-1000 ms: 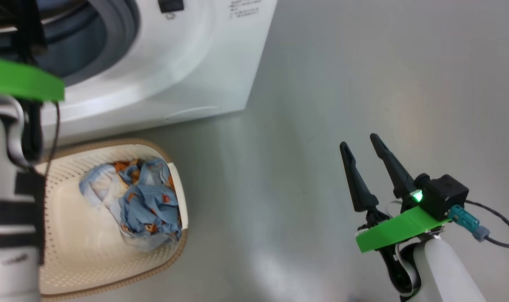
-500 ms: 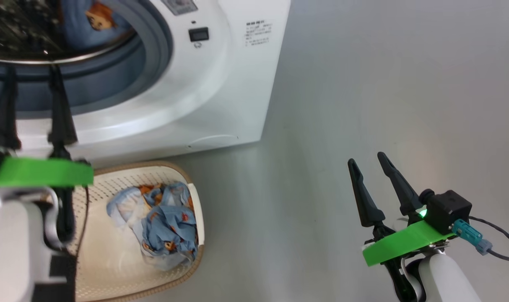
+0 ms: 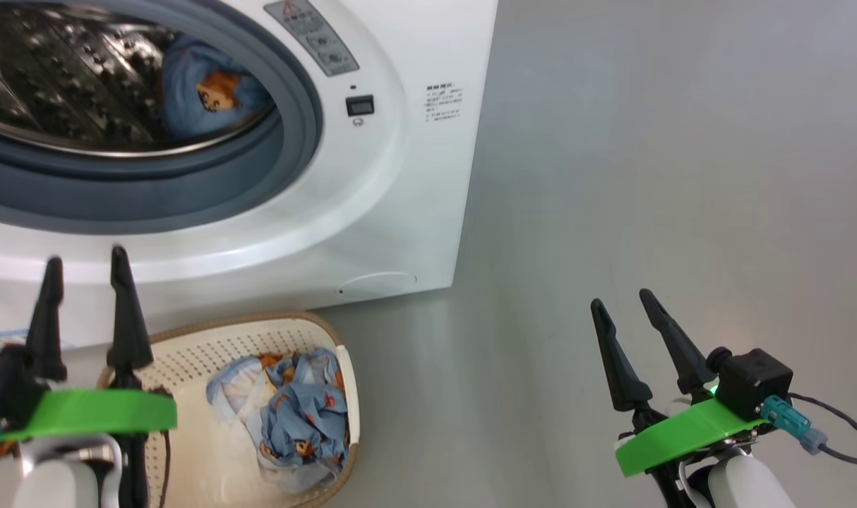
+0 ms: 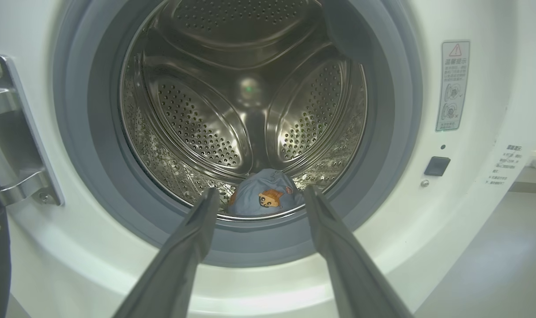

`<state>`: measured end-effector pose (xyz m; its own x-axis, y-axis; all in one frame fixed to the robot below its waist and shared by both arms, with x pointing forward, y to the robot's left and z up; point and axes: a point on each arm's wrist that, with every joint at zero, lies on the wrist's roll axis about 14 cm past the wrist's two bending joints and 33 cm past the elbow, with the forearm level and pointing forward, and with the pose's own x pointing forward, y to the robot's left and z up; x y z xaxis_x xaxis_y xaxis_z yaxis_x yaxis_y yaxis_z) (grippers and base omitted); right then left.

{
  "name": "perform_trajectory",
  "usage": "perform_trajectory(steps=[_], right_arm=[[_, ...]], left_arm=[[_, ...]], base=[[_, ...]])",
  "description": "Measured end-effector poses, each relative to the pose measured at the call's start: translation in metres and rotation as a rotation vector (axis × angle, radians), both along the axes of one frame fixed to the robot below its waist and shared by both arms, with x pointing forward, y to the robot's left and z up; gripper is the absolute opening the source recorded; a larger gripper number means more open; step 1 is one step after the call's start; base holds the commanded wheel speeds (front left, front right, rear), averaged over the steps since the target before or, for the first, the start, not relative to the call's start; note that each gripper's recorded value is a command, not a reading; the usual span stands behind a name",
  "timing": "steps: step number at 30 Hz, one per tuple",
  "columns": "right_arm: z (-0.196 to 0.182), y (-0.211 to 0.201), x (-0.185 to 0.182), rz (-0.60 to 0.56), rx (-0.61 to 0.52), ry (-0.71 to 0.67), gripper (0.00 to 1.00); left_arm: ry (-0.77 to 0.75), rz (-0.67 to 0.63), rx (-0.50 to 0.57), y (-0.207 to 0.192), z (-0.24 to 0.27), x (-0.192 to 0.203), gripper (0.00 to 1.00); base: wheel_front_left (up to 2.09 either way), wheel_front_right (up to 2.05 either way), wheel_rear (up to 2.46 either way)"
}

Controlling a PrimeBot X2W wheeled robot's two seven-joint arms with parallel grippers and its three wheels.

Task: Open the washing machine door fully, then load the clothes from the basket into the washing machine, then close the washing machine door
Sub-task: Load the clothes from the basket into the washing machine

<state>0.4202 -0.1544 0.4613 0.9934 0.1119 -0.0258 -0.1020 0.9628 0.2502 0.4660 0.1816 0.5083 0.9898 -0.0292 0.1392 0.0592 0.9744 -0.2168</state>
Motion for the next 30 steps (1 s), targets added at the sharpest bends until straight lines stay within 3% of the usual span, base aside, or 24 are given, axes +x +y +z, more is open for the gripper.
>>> perform_trajectory(steps=[16,30], right_arm=[[0.024,-0.008,-0.03,-0.023,-0.026,-0.057,1.0],[0.032,-0.029,-0.052,-0.088,-0.042,-0.077,1.0]], left_arm=[[0.057,0.06,-0.001,0.018,-0.01,-0.064,1.0],[0.09,0.074,0.012,0.022,-0.016,-0.097,1.0]], base=[[0.0,0.0,0.0],[0.0,0.0,0.0]])
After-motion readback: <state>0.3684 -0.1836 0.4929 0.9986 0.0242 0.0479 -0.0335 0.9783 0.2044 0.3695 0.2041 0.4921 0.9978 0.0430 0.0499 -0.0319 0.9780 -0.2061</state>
